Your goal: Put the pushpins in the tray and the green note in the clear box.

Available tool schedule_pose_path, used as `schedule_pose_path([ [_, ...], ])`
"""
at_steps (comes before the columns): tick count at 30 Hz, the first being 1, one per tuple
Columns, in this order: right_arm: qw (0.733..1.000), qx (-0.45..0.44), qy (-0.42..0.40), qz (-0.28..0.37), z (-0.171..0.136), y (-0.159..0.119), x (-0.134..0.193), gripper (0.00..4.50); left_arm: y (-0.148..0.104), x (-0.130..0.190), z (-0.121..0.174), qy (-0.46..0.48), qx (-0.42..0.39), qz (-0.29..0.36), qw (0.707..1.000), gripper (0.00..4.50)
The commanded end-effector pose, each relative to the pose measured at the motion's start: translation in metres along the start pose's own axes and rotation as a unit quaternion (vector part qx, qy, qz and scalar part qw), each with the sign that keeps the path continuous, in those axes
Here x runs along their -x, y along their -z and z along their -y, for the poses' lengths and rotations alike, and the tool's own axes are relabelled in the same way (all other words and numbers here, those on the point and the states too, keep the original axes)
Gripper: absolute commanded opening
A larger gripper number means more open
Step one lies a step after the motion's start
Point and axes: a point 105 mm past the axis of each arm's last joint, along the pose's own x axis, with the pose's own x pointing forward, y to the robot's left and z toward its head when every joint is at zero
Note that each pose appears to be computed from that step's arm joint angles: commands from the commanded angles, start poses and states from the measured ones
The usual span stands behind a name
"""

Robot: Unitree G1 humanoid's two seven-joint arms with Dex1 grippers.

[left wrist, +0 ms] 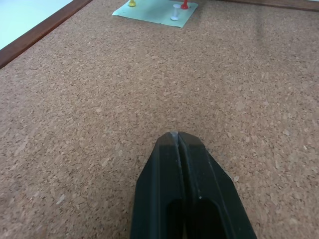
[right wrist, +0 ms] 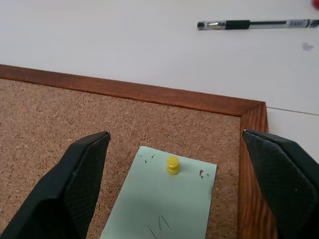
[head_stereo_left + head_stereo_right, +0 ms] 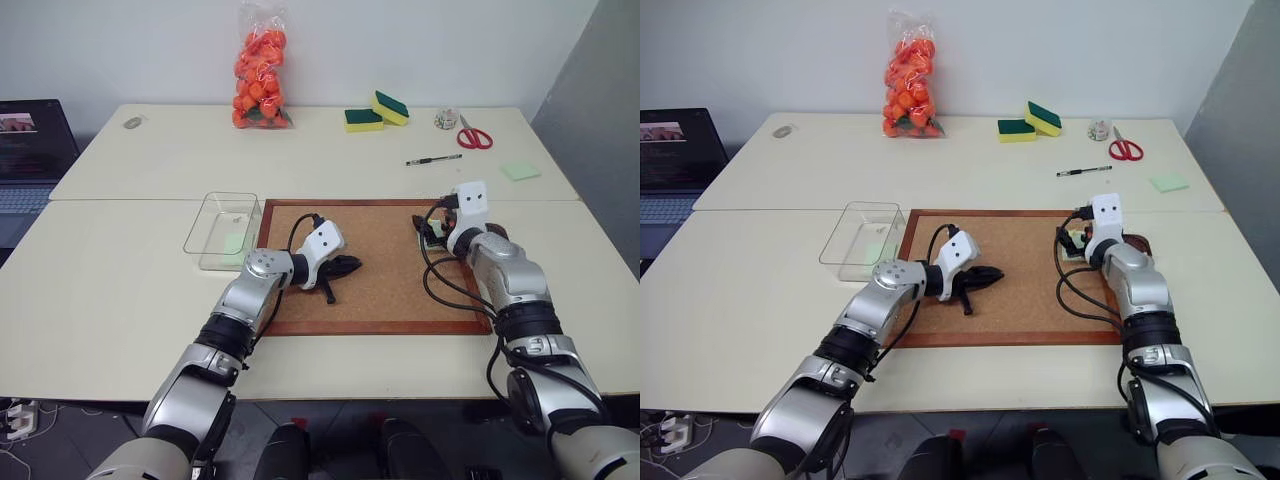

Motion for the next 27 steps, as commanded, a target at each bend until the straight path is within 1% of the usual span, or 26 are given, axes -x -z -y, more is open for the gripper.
schedule_pose_path([
  [1,1.0,0.007,0.005,0.03,0.002,-0.017,-0.002,3.66,0.0,-0.002,0.009,0.015,-0.003,-0.003,1.0,0.0],
  [3,1.0,0.006,0.003,0.03,0.001,-0.016,-0.002,3.28,0.0,-0.002,0.009,0.016,-0.003,-0.003,1.0,0.0],
  [6,1.0,0.007,0.001,0.029,0.0,-0.016,-0.003,2.57,0.0,-0.002,0.009,0.016,-0.004,-0.004,1.0,0.0],
  [7,1.0,0.007,0.0,0.028,0.0,-0.015,-0.003,2.41,0.0,-0.002,0.009,0.016,-0.004,-0.004,1.0,0.0],
  [12,1.0,0.006,-0.003,0.025,-0.002,-0.015,-0.005,1.3,0.0,-0.002,0.01,0.016,-0.006,-0.006,1.0,0.0],
  [17,1.0,0.004,-0.005,0.03,-0.003,-0.018,-0.006,0.42,0.003,0.0,0.01,0.016,-0.005,-0.01,1.0,0.0],
  [18,0.999,0.004,-0.005,0.031,-0.003,-0.019,-0.006,0.13,0.003,0.0,0.01,0.016,-0.005,-0.011,1.0,0.0],
  [19,0.999,0.004,-0.006,0.032,-0.003,-0.019,-0.005,0.02,0.004,0.0,0.01,0.016,-0.005,-0.012,1.0,0.0],
  [27,0.998,0.0,-0.006,0.066,-0.003,-0.036,-0.002,0.02,0.008,-0.001,0.015,0.019,-0.001,-0.019,1.0,0.0],
])
